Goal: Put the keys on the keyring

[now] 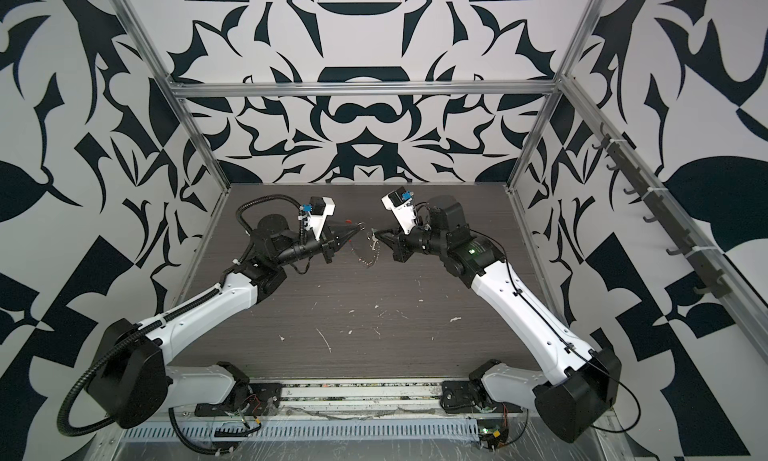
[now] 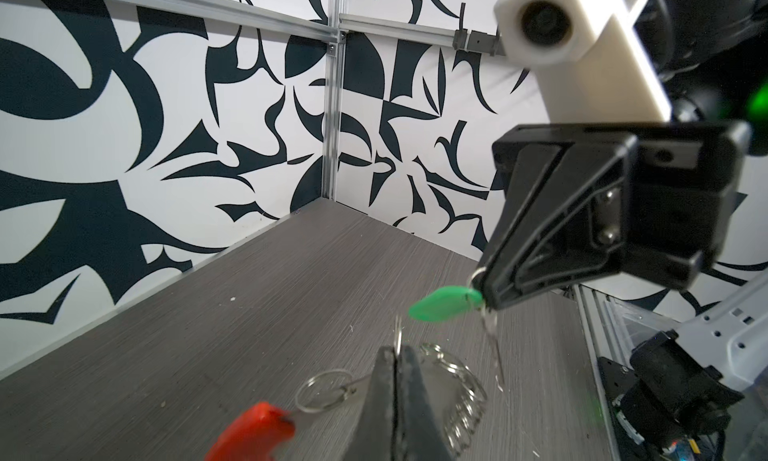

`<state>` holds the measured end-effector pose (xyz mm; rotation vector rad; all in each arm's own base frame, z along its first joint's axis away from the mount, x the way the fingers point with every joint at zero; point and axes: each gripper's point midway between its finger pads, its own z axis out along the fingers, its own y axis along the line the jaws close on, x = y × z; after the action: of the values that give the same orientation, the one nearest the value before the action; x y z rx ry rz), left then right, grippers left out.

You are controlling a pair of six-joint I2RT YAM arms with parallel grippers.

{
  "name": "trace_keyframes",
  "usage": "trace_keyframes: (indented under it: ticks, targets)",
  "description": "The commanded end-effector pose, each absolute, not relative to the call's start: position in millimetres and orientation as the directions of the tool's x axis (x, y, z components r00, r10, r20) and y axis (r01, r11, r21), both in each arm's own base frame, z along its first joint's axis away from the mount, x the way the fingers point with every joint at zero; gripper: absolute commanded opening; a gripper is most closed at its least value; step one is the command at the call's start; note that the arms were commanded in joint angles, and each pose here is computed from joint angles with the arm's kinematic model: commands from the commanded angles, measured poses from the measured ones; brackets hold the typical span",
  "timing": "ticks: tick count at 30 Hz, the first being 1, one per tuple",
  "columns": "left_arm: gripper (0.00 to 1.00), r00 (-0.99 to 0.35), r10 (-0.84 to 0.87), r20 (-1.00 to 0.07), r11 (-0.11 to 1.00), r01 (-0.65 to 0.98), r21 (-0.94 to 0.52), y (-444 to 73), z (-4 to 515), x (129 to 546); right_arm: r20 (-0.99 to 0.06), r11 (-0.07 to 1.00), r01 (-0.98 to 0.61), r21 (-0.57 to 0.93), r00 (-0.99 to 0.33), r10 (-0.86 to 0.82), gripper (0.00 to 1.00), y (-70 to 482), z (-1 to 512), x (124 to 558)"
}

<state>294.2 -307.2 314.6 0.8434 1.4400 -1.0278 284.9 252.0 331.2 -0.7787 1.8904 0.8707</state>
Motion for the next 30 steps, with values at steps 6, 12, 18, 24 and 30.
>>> trace_keyframes:
  ticks: [6,12,18,24,30]
  targets:
    - [0.00,-0.099,-0.020,-0.995,0.324,0.941,-0.100,-308.0,308.8,292.6,-0.928,0.609,-0.775,0.169,-0.332,-0.166,0.00,237.2,358.8,295.2]
    - [0.00,-0.084,0.007,-0.996,0.290,0.954,-0.079,-309.2,307.1,288.7,-0.881,0.642,-0.753,0.142,-0.392,-0.265,0.00,236.4,327.1,310.7]
    - [0.00,-0.095,0.010,-0.995,0.266,0.960,-0.089,-313.3,308.7,289.9,-0.872,0.593,-0.785,0.180,-0.406,-0.272,0.00,248.9,324.1,307.7]
    - [0.00,-0.104,0.012,-0.995,0.257,0.961,-0.097,-316.7,308.2,293.2,-0.863,0.522,-0.825,0.214,-0.411,-0.295,0.00,262.9,323.8,294.3]
    - [0.00,-0.118,0.014,-0.993,0.251,0.962,-0.111,-318.8,306.4,295.2,-0.863,0.494,-0.839,0.228,-0.409,-0.297,0.00,265.3,326.6,288.5]
